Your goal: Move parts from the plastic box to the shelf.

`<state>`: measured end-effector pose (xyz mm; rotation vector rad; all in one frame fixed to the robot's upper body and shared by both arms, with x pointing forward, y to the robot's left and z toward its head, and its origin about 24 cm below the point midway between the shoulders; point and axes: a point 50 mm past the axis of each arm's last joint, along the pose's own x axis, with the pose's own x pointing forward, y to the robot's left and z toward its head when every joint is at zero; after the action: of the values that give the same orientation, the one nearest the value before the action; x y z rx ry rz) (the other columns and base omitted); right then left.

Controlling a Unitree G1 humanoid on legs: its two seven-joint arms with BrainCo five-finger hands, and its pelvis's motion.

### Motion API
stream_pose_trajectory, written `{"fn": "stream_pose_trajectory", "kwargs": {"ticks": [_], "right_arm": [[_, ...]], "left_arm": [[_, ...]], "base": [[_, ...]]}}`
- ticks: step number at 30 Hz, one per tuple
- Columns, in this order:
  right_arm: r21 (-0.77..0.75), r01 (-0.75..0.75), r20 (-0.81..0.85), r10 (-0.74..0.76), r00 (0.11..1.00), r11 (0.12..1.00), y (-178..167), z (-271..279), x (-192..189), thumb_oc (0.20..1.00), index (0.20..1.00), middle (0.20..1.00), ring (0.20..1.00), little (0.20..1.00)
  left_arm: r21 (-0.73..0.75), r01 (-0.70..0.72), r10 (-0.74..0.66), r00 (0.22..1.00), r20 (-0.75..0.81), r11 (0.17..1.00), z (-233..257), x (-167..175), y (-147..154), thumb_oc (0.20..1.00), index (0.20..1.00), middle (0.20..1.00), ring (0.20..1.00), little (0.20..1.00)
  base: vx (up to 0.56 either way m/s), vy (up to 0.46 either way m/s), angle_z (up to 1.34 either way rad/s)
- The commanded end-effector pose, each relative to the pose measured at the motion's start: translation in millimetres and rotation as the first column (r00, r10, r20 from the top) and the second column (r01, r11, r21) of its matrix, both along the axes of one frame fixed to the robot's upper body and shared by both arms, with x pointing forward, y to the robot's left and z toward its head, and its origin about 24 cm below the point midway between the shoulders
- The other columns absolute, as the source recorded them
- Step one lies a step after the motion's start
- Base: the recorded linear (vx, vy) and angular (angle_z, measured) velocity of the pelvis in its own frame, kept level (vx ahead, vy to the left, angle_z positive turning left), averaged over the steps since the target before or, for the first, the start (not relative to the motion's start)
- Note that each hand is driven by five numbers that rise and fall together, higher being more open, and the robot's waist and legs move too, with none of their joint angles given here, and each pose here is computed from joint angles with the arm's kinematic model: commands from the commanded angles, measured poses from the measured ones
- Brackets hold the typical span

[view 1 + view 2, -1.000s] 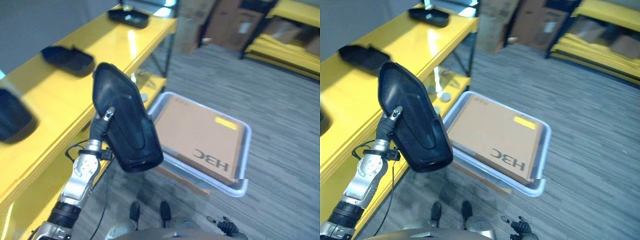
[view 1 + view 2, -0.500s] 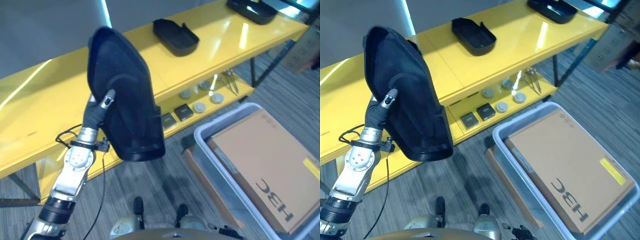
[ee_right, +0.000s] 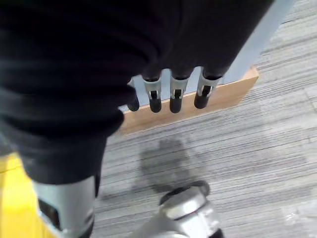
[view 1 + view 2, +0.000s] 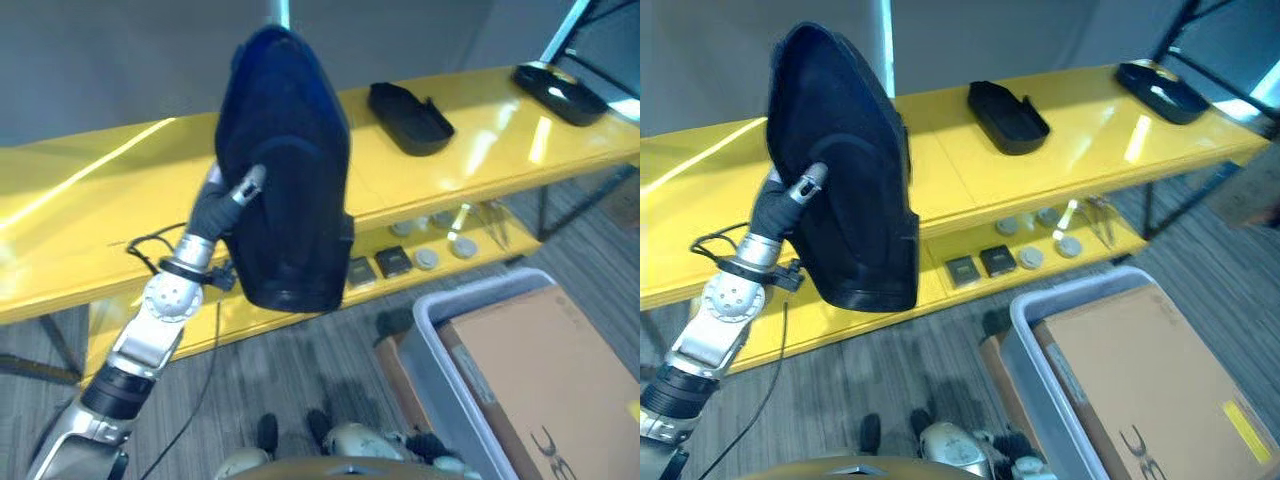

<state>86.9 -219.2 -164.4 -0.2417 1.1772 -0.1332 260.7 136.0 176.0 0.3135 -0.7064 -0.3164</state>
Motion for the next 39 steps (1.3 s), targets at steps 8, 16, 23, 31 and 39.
{"fn": "stream_pose_trajectory", "kwargs": {"ticks": [8,16,23,31,39], "right_arm": [[-0.198,0.032,-0.054,-0.043,0.998,0.98,-62.6,14.2,-7.1,1.0,1.0,1.0,1.0,1.0],[-0.199,0.111,-0.039,-0.121,0.992,0.974,-66.0,15.1,-7.8,1.0,1.0,1.0,1.0,1.0],[-0.233,-0.223,-0.057,0.215,0.975,0.947,-38.4,16.0,33.4,1.0,1.0,1.0,1.0,1.0],[-0.171,-0.169,0.06,0.182,0.982,0.971,-4.4,12.0,41.5,1.0,1.0,1.0,1.0,1.0],[-0.191,-0.18,-0.057,0.172,0.983,0.965,-31.5,8.5,7.6,1.0,1.0,1.0,1.0,1.0]], "left_arm": [[-0.144,-0.017,0.033,0.993,0.111,0.989,23.3,-8.9,20.0,0.2,0.2,0.2,0.2,0.2],[-0.163,-0.043,0.064,0.99,0.124,0.986,29.0,-1.0,22.4,0.2,0.2,0.2,0.2,0.2],[-0.119,0.002,0.012,0.993,0.117,0.993,32.3,2.6,22.0,0.2,0.2,0.2,0.2,0.2],[-0.007,-0.099,0.099,0.984,0.15,0.995,36.9,6.4,31.4,0.2,0.2,0.2,0.2,0.2],[-0.071,-0.255,0.259,0.965,0.051,0.964,26.6,38.6,48.1,0.2,0.2,0.2,0.2,0.2]], "base": [[0.0,-0.015,0.73],[0.1,0.183,0.61],[0.25,0.451,-0.42],[0.18,0.168,-0.59],[0.1,-0.031,0.19]]}}
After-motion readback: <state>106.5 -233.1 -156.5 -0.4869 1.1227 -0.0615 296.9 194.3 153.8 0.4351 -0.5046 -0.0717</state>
